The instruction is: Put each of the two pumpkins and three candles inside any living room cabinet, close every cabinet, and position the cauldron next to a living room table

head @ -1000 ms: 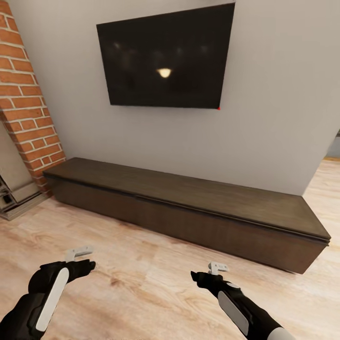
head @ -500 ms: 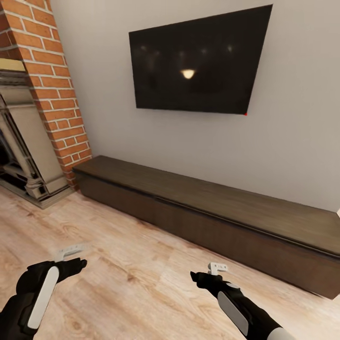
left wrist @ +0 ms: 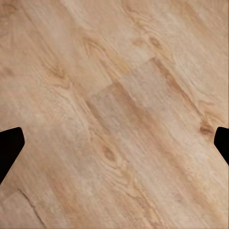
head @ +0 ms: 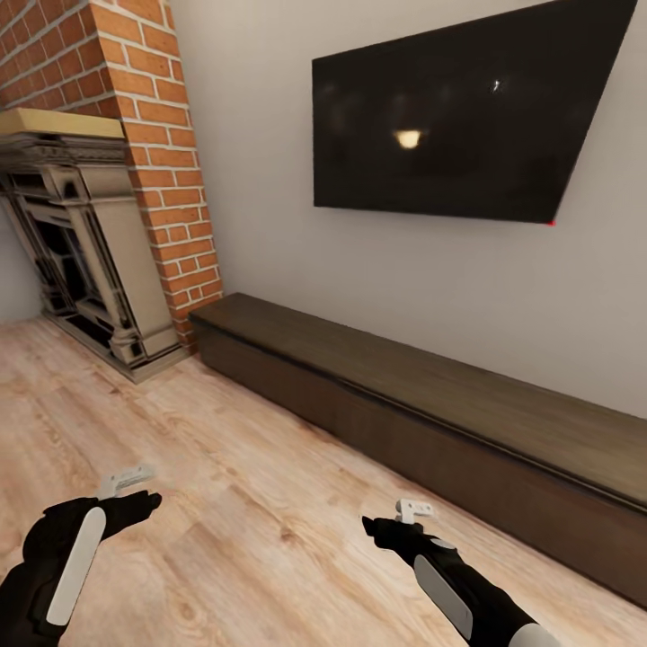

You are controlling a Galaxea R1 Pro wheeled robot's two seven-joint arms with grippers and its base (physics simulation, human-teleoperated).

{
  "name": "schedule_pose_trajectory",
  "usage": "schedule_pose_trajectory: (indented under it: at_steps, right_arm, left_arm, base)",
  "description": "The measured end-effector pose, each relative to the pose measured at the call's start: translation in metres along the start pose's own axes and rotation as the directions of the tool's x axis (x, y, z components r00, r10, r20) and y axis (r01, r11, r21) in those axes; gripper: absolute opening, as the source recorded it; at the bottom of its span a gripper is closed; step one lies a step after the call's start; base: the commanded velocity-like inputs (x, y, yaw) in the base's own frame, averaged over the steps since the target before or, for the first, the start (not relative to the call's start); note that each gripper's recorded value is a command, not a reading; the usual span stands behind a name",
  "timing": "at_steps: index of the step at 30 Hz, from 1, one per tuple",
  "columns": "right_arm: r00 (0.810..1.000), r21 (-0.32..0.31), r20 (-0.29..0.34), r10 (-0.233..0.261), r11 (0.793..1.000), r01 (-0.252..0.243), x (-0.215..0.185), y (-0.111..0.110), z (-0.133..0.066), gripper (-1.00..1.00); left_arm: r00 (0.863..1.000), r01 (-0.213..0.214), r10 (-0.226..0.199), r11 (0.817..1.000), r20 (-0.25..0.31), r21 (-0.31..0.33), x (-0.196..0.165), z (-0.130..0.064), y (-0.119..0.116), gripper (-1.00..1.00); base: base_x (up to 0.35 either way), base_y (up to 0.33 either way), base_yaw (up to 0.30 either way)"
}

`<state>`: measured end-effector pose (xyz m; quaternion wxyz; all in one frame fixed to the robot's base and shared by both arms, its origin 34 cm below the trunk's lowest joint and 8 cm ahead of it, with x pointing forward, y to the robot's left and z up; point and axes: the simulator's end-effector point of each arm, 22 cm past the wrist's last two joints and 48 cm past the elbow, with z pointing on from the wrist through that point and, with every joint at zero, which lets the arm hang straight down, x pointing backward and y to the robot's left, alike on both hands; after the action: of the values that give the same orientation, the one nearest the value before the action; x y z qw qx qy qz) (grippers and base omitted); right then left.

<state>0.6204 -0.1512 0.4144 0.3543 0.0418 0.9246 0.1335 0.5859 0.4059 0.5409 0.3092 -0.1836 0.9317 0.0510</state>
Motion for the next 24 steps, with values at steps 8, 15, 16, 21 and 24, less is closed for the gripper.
schedule_pose_trajectory:
  at_steps: [8,15,16,21,24]
  right_arm:
    - [1.000,0.000,0.007,0.000,1.000,0.000,-0.0019,-0.0006,-0.0002,1.00]
    - [1.000,-0.002,0.009,0.001,1.000,-0.001,-0.0023,0.0002,-0.0001,1.00]
    - [1.000,-0.002,0.009,0.001,1.000,-0.001,-0.0023,0.0002,-0.0001,1.00]
    - [1.000,-0.002,0.010,0.001,1.000,-0.001,-0.0024,0.0000,-0.0002,1.00]
    - [1.000,-0.003,0.010,0.002,1.000,-0.002,-0.0023,0.0007,-0.0001,1.00]
  left_arm:
    - [1.000,0.000,0.000,1.000,0.001,0.001,-0.0004,0.0000,-0.0002,1.00]
    - [1.000,0.000,0.000,1.000,0.000,0.001,0.0000,0.0000,-0.0003,1.00]
    - [1.000,0.000,0.000,1.000,0.000,0.001,-0.0002,0.0000,-0.0002,1.00]
    - [1.000,0.000,0.000,1.000,-0.001,0.002,0.0004,0.0001,-0.0006,1.00]
    - [1.000,0.000,0.000,1.000,-0.001,0.001,0.0002,0.0001,-0.0001,1.00]
  base:
    - [0.256,0.247,0.093]
    - [0.256,0.249,0.003]
    - [0.256,0.249,0.000]
    - [0.242,0.260,0.000]
    - [0.226,0.269,0.000]
